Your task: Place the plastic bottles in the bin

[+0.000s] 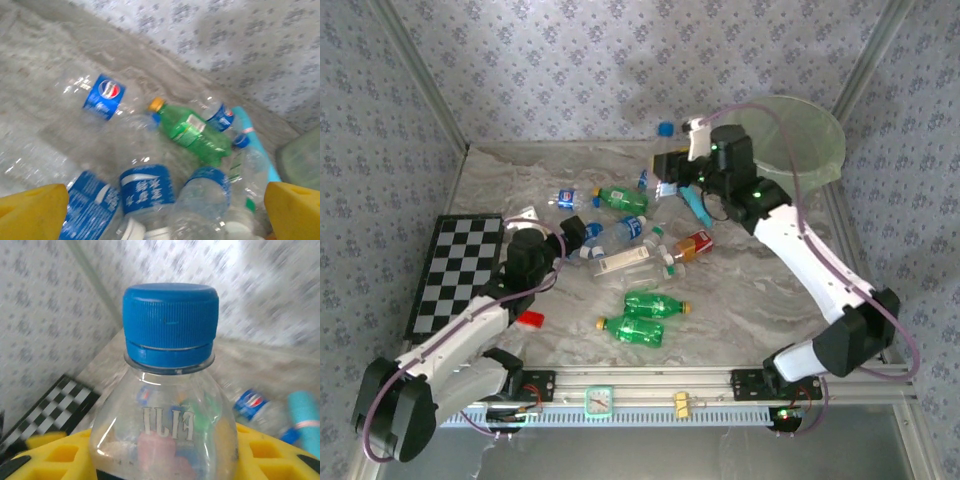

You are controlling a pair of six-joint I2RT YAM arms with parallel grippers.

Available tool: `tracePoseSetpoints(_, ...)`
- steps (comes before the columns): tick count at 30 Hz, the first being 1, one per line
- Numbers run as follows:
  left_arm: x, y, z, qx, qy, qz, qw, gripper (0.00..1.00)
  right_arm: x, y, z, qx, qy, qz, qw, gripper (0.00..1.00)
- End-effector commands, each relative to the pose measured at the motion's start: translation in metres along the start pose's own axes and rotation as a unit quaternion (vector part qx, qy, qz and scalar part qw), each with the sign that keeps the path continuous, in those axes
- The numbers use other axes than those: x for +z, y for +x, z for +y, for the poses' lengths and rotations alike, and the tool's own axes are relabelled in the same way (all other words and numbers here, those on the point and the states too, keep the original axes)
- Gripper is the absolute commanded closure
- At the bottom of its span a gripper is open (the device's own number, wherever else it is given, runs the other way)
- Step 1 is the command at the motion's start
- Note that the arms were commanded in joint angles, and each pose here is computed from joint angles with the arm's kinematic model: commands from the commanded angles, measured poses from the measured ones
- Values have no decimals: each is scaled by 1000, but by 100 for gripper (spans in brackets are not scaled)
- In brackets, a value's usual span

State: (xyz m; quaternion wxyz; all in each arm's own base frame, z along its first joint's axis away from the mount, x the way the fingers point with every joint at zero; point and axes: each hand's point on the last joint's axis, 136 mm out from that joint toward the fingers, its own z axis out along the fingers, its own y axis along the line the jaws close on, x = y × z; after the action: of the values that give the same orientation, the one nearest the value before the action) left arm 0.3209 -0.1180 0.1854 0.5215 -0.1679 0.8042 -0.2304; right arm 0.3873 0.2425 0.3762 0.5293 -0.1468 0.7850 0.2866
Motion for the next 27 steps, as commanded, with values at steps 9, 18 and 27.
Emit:
tracePoseSetpoints(9, 5, 5, 8, -24, -25, 13, 999, 0, -107, -121, -100, -56, 213, -186, 958, 50)
tracePoseSetpoints(18, 18, 13, -3, -10, -13, 43, 999, 0, -124, -113, -200, -1, 321, -170, 932, 50)
tracePoseSetpoints(27, 18, 14, -8, -5, -3, 51, 999, 0, -92, -54, -260, 60, 363, -65, 928, 49)
